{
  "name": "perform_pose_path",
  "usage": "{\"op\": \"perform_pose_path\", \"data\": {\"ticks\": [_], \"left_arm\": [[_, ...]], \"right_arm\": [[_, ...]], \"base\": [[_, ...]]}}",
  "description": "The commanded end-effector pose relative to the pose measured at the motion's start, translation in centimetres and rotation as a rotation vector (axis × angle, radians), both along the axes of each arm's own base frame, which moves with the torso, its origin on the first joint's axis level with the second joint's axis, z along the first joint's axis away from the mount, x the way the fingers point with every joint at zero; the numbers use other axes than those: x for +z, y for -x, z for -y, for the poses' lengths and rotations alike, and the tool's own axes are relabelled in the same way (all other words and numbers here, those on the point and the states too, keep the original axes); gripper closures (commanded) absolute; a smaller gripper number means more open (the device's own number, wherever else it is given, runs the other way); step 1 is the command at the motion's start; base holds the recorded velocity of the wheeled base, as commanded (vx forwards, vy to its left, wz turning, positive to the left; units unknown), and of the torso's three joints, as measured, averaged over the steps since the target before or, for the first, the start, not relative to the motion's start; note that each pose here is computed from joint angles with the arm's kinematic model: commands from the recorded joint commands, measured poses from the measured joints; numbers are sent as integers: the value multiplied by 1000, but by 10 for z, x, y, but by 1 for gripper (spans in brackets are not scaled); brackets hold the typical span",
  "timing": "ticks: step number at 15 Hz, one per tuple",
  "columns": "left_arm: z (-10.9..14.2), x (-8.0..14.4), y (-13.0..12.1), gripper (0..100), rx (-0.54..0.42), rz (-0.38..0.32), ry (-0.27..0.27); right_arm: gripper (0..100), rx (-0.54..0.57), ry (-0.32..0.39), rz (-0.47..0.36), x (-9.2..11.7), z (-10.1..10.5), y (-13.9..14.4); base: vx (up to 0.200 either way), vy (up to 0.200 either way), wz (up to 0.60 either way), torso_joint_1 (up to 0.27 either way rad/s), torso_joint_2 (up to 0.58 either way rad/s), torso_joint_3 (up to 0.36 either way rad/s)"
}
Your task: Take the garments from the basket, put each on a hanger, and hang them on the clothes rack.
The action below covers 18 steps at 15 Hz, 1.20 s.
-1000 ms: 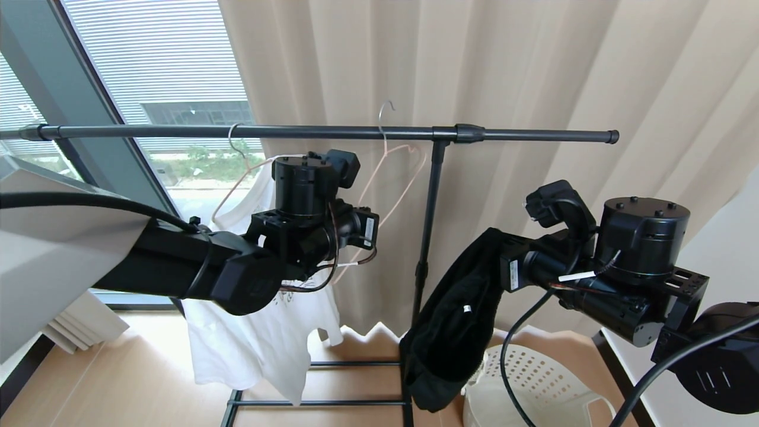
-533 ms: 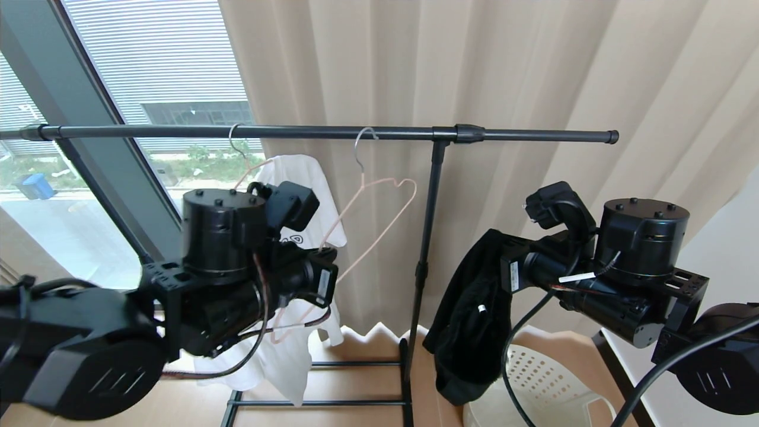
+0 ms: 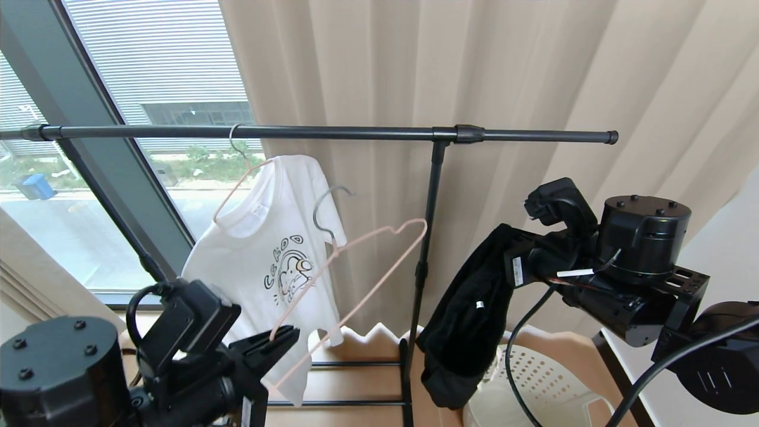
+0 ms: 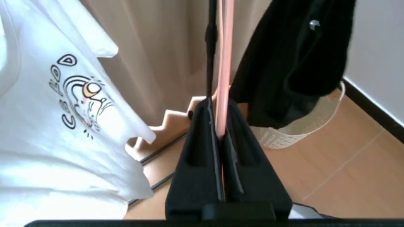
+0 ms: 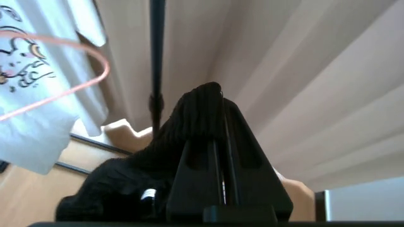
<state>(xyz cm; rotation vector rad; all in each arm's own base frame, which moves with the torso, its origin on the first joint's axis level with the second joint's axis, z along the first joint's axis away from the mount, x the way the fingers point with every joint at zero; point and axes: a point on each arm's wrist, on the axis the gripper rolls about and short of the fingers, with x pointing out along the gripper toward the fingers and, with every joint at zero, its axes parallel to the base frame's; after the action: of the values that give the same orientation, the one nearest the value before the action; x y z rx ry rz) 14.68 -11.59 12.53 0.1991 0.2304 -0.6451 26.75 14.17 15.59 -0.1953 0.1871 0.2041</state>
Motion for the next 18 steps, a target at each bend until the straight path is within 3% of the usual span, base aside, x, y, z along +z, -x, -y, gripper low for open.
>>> {"op": "perform_pose_path", "data": {"ticks": [1,7,13,18], "left_arm": [[-7,-12,21,100,-85,-17,-10],[4,-15,34,100,-262,-42,2],[17,-14,22,100,-267,-50,-1],[42,-23,-11,100,-215,-19,24]], "right_arm": [[100,-44,28,15,2,0,-1],[100,-158,71,53,9,1,-5],[100,-156,73,59,10,-5,-2],[100,-171,79,70,12,-16,6]], "base": [[0,0,0,0,0,0],[0,0,0,0,0,0],[0,0,0,0,0,0],[0,0,0,0,0,0]]}}
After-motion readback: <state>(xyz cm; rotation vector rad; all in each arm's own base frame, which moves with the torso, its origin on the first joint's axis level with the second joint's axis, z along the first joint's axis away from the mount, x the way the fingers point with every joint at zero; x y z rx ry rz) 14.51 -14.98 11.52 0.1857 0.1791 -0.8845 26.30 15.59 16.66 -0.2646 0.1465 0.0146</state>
